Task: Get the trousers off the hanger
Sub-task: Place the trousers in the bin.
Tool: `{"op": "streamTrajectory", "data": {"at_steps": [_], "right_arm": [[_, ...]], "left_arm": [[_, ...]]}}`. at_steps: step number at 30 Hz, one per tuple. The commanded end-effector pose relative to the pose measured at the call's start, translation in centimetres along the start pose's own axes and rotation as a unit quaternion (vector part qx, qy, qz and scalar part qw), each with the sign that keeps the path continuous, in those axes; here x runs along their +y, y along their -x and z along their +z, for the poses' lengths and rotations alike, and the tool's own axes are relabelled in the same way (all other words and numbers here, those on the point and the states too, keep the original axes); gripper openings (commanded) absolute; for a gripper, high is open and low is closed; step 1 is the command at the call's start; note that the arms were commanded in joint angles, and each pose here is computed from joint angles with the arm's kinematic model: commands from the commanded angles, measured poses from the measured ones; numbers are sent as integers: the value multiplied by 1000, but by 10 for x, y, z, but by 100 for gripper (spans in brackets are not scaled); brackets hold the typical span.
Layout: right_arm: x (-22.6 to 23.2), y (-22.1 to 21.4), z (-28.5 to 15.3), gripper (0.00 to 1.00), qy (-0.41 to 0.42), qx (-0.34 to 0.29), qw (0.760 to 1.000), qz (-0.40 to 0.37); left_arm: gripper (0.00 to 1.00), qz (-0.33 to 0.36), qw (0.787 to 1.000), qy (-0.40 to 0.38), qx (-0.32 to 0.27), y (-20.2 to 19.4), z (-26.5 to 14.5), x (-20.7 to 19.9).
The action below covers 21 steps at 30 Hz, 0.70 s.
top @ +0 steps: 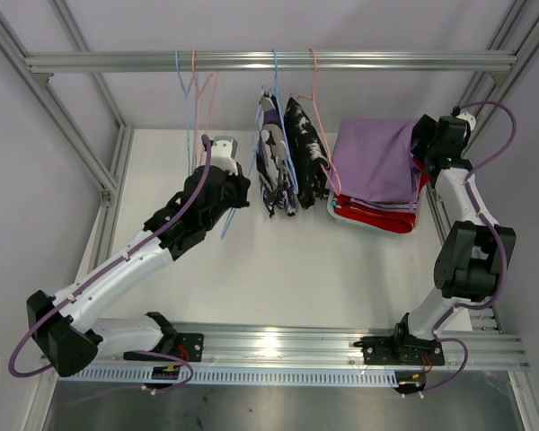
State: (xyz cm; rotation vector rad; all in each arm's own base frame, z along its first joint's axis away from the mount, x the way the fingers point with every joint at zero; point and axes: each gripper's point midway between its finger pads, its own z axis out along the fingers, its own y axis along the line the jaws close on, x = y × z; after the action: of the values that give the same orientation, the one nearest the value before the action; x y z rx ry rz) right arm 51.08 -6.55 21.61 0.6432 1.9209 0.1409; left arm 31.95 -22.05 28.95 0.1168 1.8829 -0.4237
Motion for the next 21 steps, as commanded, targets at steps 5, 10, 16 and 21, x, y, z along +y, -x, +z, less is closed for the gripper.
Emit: {"op": "streamTrajectory", "data": {"at_steps": [5, 10, 16, 21], "right_arm": [[7, 22, -21, 99, -7, -3, 1000, -8], [-8, 44, -61, 99, -61, -34, 997, -12], [-18, 62, -107, 99, -76, -86, 993, -3], [-22, 78, -135, 100, -77, -118, 990, 6]], "left_arm": [[0, -20, 999, -20, -29, 27, -4, -11], [0, -21, 999, -22, -32, 30, -6, -11], [0, -23, 999, -29, -32, 31, -9, -13], [0, -24, 999, -32, -31, 30, -9, -14]]}}
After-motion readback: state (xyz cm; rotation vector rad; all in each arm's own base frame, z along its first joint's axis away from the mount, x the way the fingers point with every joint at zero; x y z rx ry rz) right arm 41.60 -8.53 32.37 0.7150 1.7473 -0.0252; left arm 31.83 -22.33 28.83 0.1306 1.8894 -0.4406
